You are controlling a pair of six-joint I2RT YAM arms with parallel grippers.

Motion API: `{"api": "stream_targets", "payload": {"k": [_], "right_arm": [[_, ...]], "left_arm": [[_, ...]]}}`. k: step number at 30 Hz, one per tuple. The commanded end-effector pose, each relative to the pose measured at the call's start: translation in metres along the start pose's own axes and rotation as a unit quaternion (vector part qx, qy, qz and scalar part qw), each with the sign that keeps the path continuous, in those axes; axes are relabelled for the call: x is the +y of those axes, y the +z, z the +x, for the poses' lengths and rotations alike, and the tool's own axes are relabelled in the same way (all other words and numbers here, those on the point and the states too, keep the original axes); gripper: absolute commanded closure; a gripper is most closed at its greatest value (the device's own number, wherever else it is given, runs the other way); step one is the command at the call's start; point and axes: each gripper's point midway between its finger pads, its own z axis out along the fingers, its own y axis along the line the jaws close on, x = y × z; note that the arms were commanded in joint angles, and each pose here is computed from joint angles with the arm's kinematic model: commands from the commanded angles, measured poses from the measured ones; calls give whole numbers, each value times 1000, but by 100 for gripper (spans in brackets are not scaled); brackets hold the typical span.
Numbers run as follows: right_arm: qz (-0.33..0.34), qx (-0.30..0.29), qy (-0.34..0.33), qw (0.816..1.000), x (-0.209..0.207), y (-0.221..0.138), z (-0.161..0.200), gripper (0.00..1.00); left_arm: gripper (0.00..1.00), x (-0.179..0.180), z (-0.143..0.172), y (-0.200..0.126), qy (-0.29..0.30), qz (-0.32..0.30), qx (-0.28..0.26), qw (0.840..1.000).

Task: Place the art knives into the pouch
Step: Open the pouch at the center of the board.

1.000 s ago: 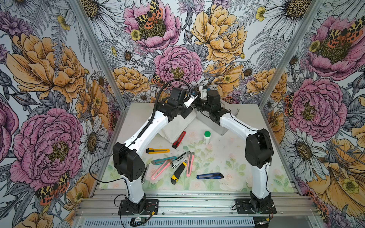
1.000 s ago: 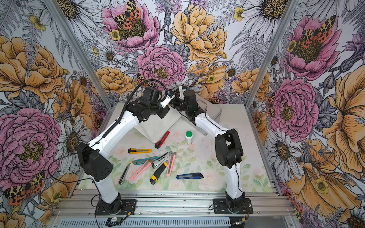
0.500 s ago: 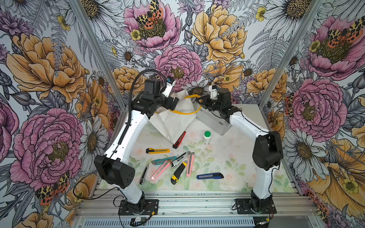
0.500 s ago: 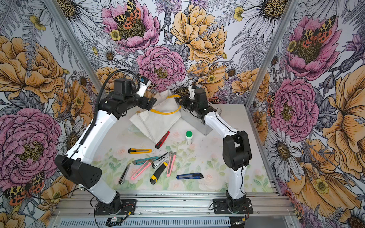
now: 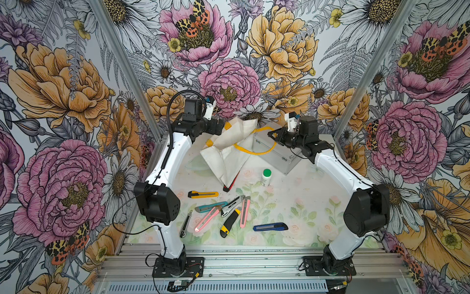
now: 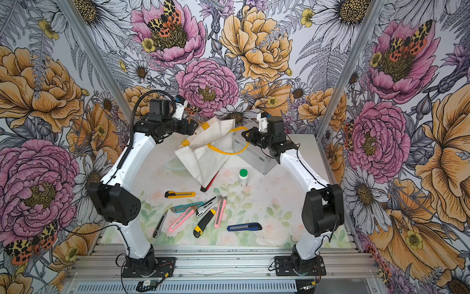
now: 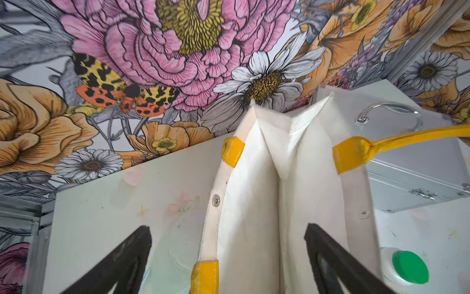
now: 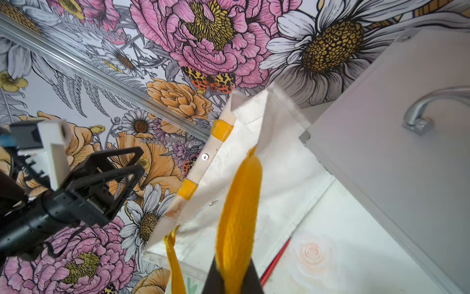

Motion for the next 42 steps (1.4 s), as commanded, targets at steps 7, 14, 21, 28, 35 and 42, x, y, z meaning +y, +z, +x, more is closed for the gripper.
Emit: {"api": "stream_targets", "payload": {"k": [7, 14, 21, 28, 35, 42], "right_arm": [[71, -26, -7, 997, -29, -26, 6, 100], [91, -36, -5, 995, -41, -31, 2, 100], [118, -64, -7, 991, -52, -49, -14, 100], [141, -87, -30, 986, -55, -61, -31, 60], [153, -133, -70, 977, -39, -89, -61, 42], [50, -49, -30, 997, -10, -41, -37, 35]], "left_arm": [[6, -10, 52, 45, 21, -1, 107, 994], [32, -26, 73, 61, 47, 6, 142, 989], [90, -39, 80, 65, 59, 14, 161, 985], [100, -59, 67, 58, 71, 4, 147, 987], [100, -70, 54, 51, 50, 0, 129, 990], [100, -91, 52, 57, 66, 2, 127, 990]]}}
